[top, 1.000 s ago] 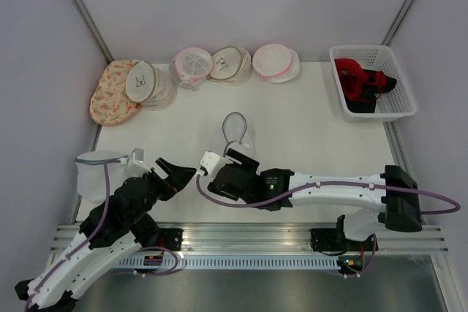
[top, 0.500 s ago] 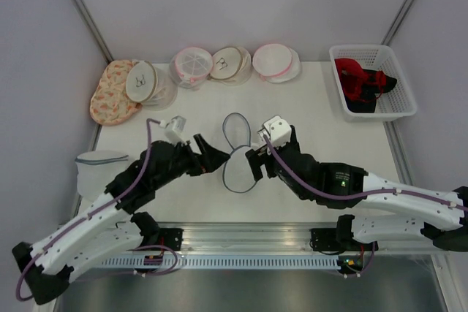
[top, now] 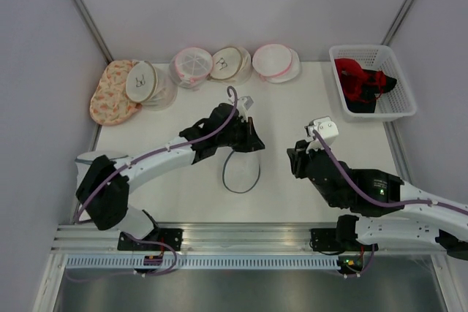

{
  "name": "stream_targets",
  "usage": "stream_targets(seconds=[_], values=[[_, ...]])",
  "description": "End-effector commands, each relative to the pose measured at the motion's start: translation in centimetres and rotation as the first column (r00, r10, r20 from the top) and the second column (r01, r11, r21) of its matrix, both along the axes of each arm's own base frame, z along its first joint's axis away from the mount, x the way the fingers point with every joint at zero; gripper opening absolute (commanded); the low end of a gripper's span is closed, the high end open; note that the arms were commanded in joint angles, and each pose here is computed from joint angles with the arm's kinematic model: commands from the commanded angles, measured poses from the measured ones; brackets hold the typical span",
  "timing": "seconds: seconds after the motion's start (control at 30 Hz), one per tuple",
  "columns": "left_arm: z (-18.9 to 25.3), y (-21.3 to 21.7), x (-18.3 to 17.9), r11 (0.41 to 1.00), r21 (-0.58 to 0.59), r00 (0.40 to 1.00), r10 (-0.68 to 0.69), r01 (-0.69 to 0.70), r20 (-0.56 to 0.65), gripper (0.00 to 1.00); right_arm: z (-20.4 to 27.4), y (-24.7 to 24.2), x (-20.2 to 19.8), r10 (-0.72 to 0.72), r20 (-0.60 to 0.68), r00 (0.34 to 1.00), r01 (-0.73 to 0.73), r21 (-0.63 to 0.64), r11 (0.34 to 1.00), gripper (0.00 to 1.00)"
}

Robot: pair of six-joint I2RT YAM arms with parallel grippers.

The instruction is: Unzip the laundry bag and remove the bra

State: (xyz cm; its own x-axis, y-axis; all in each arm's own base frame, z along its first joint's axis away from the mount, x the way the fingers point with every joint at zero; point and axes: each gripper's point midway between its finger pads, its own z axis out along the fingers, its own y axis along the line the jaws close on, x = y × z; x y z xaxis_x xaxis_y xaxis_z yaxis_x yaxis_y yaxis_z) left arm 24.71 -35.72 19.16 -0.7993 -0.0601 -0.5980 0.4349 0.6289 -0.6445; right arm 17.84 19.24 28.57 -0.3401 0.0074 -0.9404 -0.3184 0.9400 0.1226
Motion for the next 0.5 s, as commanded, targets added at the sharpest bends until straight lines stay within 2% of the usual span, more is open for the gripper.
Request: stream_targets(seconds=[0.0,0.17,0.27,0.37,0.47], values=[[-4.0,-0.8,1.2,0.996,0.088,1.0,0.0,0.002,-0.024,0.02,0.2,-2.0,0.0,-0.066,-0.006,0.998,0.066,0.015,0.998,0.32],[-11.4,0.6,2.2,0.972,0.223,0.983,0.106,-0.071,-0.15,0.02,0.0,-2.7,-0.3,-0.066,-0.015,0.998,0.066,0.034,0.997,0.32],[-12.8,2.8,3.1,0.952,0.266,0.972,0.193,-0.152,-0.136,0.02,-0.3,-3.3,-0.5,-0.073,-0.022,0.997,0.073,0.028,0.997,0.32],[-14.7,7.3,3.3,0.915,0.329,0.94,0.3,-0.235,-0.162,0.02,-0.8,-3.6,-0.7,-0.068,-0.025,0.997,0.068,0.028,0.997,0.32],[-14.9,13.0,4.3,0.861,0.348,0.879,0.447,-0.371,-0.167,0.02,-1.0,-3.7,-0.8,-0.059,-0.028,0.998,0.06,0.031,0.998,0.32]])
